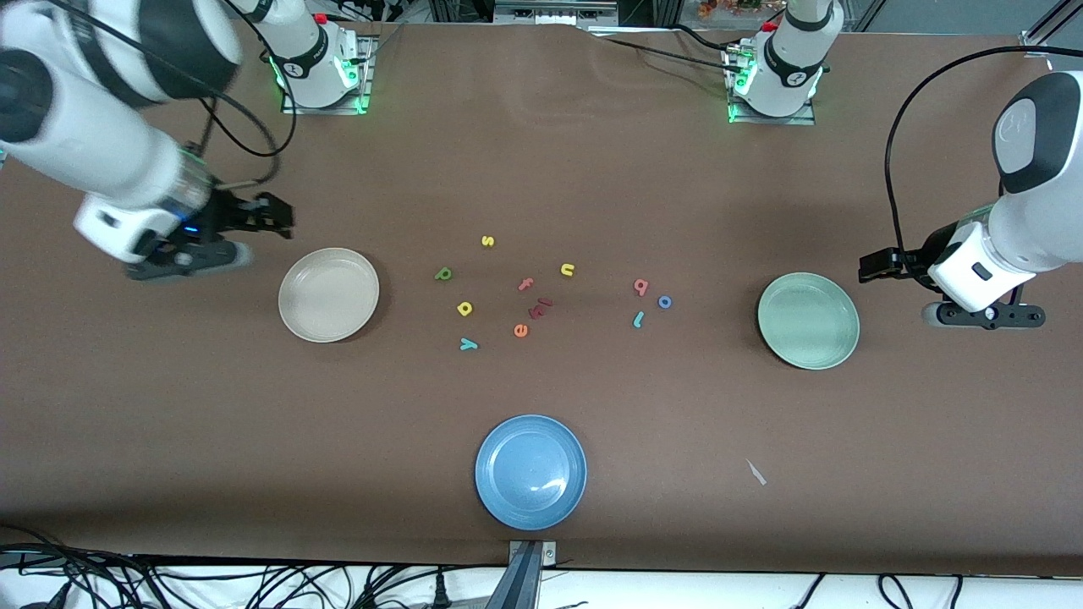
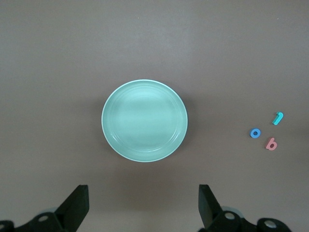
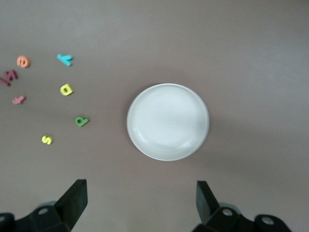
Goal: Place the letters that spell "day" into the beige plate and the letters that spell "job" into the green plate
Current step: 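Move the right gripper and the left gripper toward the scattered letters, then grasp the yellow letter with the right gripper while the left gripper grasps the blue o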
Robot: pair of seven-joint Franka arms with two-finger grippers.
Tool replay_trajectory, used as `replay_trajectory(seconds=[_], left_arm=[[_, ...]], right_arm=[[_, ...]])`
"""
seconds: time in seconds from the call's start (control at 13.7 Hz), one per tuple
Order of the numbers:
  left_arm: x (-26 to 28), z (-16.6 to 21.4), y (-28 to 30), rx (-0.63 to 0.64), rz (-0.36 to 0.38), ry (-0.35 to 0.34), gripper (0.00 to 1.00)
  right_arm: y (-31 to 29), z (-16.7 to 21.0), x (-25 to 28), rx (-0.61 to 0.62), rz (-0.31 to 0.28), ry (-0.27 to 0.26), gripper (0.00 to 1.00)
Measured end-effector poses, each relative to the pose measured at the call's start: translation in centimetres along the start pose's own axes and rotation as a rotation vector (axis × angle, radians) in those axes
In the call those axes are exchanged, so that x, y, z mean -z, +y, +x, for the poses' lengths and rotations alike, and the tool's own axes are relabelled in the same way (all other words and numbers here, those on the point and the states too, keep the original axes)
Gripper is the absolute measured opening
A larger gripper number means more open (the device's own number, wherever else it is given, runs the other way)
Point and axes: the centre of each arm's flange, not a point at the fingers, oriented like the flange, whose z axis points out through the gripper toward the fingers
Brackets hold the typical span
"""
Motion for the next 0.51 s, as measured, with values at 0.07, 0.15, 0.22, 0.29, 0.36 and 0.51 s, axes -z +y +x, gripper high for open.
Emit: replay_trajectory(seconds=[0.07, 0.15, 0.22, 0.29, 0.36, 0.51], left_arm=[[-0.1, 0.0, 0.1, 0.000, 0.000, -0.001, 1.00], [-0.3, 0.1, 0.4, 0.005, 0.000, -0.005, 1.00], [-0.8, 0.2, 0.9, 0.023, -0.001, -0.013, 1.00], [-1.5, 0.5, 2.0, 0.049, -0.003, -0.019, 1.00], [-2.5, 1.0, 3.4, 0.082, -0.005, -0.023, 1.00], [-4.9, 1.9, 6.6, 0.170, -0.026, -0.037, 1.00]], right_arm=[[-2.6, 1.0, -2.1, 0.027, -0.006, -0.014, 1.00], [-5.1, 1.9, -4.4, 0.037, -0.012, -0.021, 1.00], [-7.4, 2.8, -6.6, 0.035, -0.017, -0.025, 1.00], [-9.3, 3.5, -8.8, 0.037, -0.021, -0.026, 1.00], [-11.0, 4.0, -10.9, 0.045, -0.025, -0.029, 1.00], [-13.4, 4.9, -14.7, 0.070, -0.030, -0.028, 1.00]])
